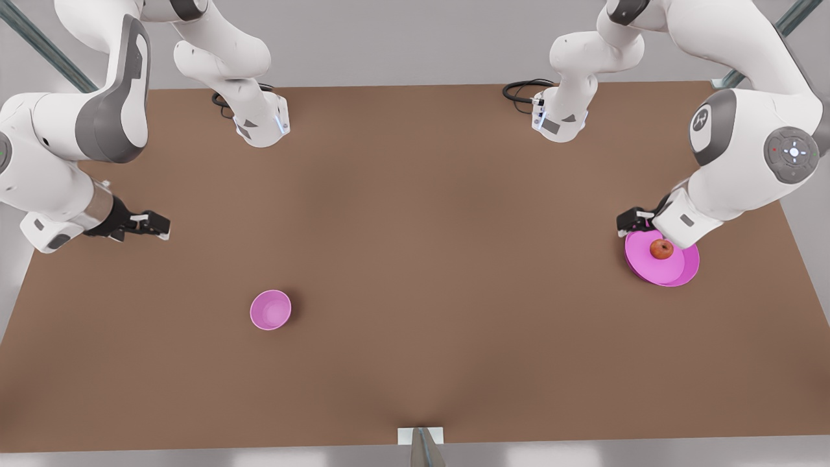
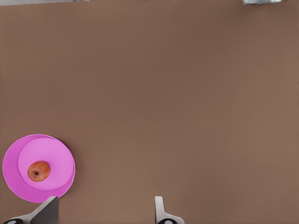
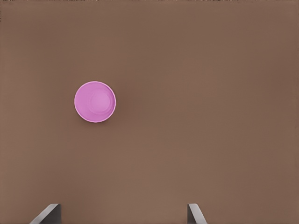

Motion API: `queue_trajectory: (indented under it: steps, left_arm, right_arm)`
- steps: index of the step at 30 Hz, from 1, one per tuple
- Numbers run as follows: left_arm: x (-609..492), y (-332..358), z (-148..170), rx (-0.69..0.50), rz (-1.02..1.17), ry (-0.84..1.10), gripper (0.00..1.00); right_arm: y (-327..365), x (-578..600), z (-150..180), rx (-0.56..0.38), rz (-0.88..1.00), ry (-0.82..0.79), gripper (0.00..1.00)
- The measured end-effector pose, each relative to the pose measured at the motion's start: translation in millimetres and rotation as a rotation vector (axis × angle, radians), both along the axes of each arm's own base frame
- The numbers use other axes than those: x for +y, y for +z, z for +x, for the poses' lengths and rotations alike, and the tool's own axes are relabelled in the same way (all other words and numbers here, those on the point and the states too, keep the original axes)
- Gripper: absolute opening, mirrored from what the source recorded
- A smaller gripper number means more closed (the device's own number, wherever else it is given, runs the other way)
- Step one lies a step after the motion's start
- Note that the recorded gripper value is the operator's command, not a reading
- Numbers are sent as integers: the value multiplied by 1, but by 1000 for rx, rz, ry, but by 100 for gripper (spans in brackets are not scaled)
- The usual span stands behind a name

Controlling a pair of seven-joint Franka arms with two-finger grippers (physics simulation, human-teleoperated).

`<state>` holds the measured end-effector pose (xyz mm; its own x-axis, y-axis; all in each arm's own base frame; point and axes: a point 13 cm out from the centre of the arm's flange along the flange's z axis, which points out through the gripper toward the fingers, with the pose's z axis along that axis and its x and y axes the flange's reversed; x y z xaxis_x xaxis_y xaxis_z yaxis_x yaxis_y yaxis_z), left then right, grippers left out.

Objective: Use the left arm to pick up the apple from the plate, transfer it to the gripper of the right arm, and then use the right arm to place it into the bowl

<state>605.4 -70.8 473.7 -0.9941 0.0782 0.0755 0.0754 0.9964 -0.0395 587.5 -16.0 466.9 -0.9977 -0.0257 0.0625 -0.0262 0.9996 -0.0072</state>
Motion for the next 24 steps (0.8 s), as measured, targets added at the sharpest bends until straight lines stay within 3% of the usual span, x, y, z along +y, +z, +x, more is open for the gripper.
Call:
queue_trajectory:
  steps: [2,6,13,24]
  left_arm:
    - [9,-16,0,13,7,12,100]
    - [92,-140,-28,125,42,147,100]
    - [193,-264,-56,77,8,314,100]
    - [295,-356,-79,17,15,309,100]
  right_arm:
    - [1,0,3,-12,0,3,100]
    - [2,0,6,-25,0,7,100]
    - [3,0,9,-36,-1,12,100]
    - [-1,0,13,-38,-1,17,100]
